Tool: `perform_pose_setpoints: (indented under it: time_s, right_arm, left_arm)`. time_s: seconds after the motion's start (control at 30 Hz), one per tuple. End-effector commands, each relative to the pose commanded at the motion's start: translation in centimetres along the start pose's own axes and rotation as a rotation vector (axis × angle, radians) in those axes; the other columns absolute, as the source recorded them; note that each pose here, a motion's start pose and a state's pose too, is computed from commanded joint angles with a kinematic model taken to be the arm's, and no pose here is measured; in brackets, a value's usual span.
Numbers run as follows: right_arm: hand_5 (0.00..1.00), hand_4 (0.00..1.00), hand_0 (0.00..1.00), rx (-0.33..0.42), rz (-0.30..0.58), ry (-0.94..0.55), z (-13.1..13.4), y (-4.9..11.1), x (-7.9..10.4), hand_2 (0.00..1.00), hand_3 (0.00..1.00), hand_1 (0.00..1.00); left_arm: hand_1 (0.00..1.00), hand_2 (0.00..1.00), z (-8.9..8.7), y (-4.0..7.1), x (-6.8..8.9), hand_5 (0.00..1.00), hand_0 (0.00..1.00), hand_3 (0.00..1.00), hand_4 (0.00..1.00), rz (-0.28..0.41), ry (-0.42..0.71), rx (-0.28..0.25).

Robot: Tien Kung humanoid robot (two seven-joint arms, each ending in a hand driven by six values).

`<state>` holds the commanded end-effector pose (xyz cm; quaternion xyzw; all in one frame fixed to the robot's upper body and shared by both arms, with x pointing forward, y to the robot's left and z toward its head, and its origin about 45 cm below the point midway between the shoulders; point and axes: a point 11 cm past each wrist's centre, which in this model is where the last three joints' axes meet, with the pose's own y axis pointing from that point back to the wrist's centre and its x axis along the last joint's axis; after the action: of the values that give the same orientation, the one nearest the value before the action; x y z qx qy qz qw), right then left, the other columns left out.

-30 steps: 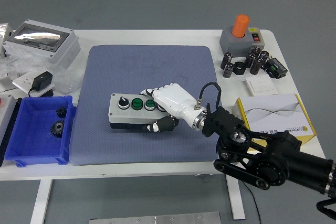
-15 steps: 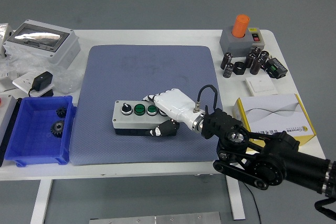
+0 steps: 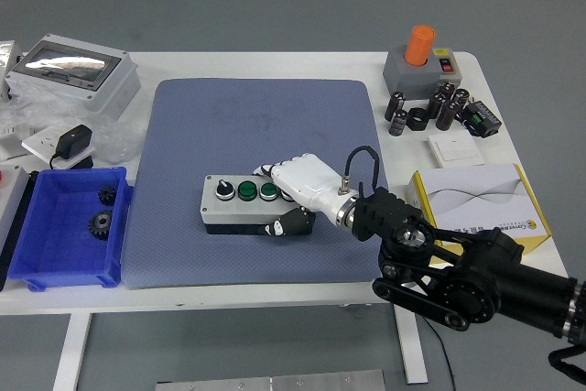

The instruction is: Pick up the button,place it on the desk,press the button,press the button

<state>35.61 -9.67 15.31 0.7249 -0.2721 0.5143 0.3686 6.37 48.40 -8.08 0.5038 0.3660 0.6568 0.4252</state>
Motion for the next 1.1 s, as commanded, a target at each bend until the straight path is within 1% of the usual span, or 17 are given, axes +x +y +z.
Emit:
perform_pose_setpoints:
  time_s: [0.03,0.2,0.23,0.4,0.43,0.57,0.6,0.63,0.8,0.83,1.0,1.03,1.1]
  right_arm:
    - [0.108,0.646,0.808,0.0,0.001,0.002,0.0,0.0,0.1,0.785,0.819,0.767]
    - [0.108,0.646,0.808,0.002,0.002,0.006,0.0,0.0,0.2,0.785,0.819,0.767]
    - [0.167,0.736,0.808,0.002,0.002,0.007,0.0,0.0,0.2,0.795,0.854,0.776]
    - [0.167,0.736,0.808,0.003,0.003,0.017,0.0,0.0,0.4,0.795,0.854,0.776]
    - [0.196,0.787,0.809,0.003,0.003,0.02,0.0,0.0,0.5,0.815,0.894,0.779]
    - [0.196,0.787,0.809,0.002,0.004,0.025,0.1,0.1,0.7,0.815,0.894,0.779]
    - [0.196,0.787,0.809,-0.001,0.001,0.023,0.1,0.1,0.7,0.815,0.894,0.779]
    - [0.215,0.818,0.813,-0.003,-0.002,0.019,0.2,0.1,0.6,0.814,0.901,0.783]
    - [0.215,0.818,0.813,-0.02,-0.025,-0.004,0.4,0.2,0.2,0.814,0.901,0.783]
    - [0.222,0.826,0.816,-0.024,-0.028,-0.008,0.4,0.3,0.1,0.819,0.924,0.786]
    - [0.222,0.826,0.816,-0.048,-0.063,-0.059,0.9,0.6,-0.2,0.819,0.924,0.786]
    - [0.237,0.84,0.817,-0.052,-0.068,-0.069,1.0,0.7,-0.2,0.824,0.924,0.788]
    - [0.237,0.84,0.817,-0.057,-0.072,-0.084,1.2,0.8,-0.1,0.824,0.924,0.788]
  left_arm:
    - [0.726,0.689,0.0,0.0,0.0,0.634,0.74,0.793,0.889,0.0,0.0,-0.001]
    - [0.726,0.689,0.0,0.0,0.0,0.634,0.74,0.793,0.889,0.0,0.0,-0.002]
    - [0.726,0.69,0.0,0.0,0.1,0.634,0.74,0.792,0.891,0.0,0.001,-0.002]
    - [0.726,0.69,0.0,0.0,0.1,0.634,0.74,0.792,0.891,0.001,0.001,-0.002]
    - [0.726,0.69,0.0,0.0,0.1,0.632,0.74,0.793,0.892,0.0,0.0,-0.002]
    - [0.726,0.69,-0.1,0.0,0.1,0.632,0.74,0.793,0.892,0.0,-0.001,-0.001]
    - [0.726,0.69,-0.1,0.0,0.2,0.632,0.74,0.793,0.892,0.0,-0.001,-0.001]
    - [0.726,0.69,-0.1,0.0,0.2,0.632,0.74,0.791,0.892,0.0,-0.001,-0.002]
    - [0.726,0.69,-0.1,0.0,0.2,0.632,0.74,0.791,0.892,-0.001,-0.002,-0.001]
    - [0.727,0.69,-0.1,0.0,0.1,0.63,0.74,0.791,0.893,-0.001,-0.002,0.0]
    - [0.727,0.69,-0.2,0.0,0.2,0.63,0.74,0.791,0.893,0.001,-0.002,0.002]
    - [0.727,0.69,-0.3,0.0,0.2,0.624,0.739,0.789,0.893,0.001,-0.002,0.001]
    - [0.727,0.69,-0.3,0.0,0.3,0.624,0.739,0.789,0.893,0.002,-0.002,0.001]
